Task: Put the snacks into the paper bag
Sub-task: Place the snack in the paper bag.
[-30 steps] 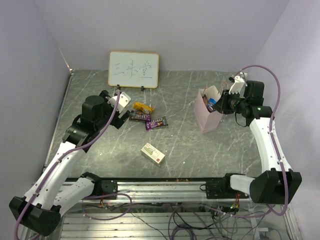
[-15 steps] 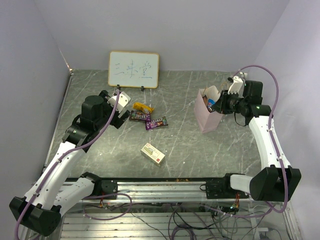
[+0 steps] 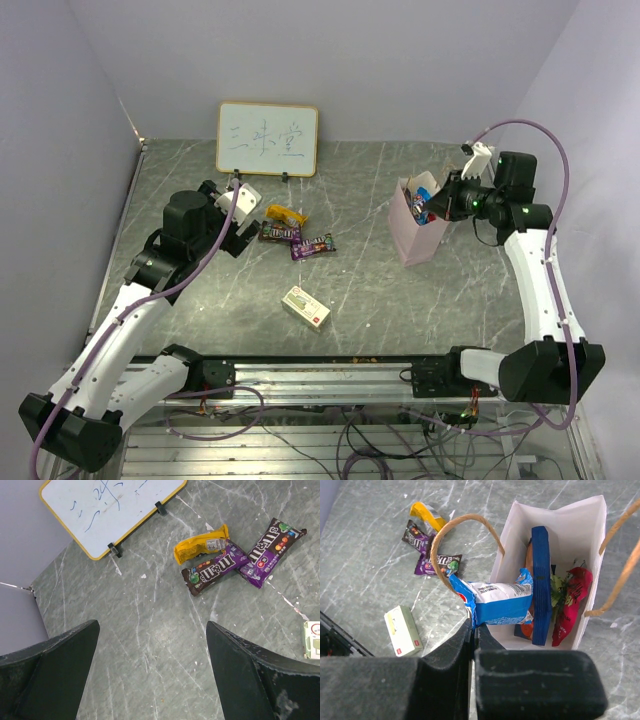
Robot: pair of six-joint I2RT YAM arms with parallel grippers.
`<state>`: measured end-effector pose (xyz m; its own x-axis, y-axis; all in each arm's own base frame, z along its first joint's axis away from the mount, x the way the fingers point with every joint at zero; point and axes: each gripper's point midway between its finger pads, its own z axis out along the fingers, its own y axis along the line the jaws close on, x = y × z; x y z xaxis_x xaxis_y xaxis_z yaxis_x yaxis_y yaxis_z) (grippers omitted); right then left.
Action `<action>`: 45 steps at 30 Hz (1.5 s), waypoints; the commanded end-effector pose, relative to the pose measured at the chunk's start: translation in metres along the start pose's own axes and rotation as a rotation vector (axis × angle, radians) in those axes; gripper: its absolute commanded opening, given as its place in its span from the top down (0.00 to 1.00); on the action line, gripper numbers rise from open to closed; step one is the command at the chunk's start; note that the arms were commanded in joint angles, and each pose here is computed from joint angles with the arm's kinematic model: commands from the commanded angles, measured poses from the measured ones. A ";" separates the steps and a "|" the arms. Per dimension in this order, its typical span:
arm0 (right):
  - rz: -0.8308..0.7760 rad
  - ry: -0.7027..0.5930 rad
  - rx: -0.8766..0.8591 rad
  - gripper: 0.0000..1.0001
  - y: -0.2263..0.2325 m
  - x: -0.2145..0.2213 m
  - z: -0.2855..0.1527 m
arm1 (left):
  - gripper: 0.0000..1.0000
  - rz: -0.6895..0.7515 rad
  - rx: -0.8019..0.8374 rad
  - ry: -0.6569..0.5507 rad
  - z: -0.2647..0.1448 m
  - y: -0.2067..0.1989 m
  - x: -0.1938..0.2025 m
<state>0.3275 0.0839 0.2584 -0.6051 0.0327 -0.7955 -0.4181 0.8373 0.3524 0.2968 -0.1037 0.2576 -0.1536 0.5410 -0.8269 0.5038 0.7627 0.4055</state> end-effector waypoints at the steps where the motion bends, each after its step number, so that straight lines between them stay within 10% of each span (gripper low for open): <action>1: 0.043 -0.008 -0.061 1.00 0.014 -0.007 -0.013 | 0.01 -0.009 -0.003 -0.034 0.001 0.003 -0.008; 12: 0.131 0.030 -0.056 1.00 -0.004 0.024 0.000 | 0.01 -0.010 0.000 -0.035 0.001 0.002 -0.008; 30: 0.117 0.036 0.040 0.60 -0.024 0.028 0.002 | 0.01 -0.016 0.015 -0.033 0.004 0.000 -0.009; 45: 0.026 0.029 0.061 0.66 -0.031 0.011 0.004 | 0.02 -0.017 0.016 -0.031 0.004 0.002 -0.012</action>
<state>0.3276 0.0642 0.2343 -0.6466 0.0709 -0.7595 -0.3447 0.8611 0.3738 0.2985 -0.1068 0.2519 -0.1639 0.5445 -0.8226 0.5203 0.7562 0.3969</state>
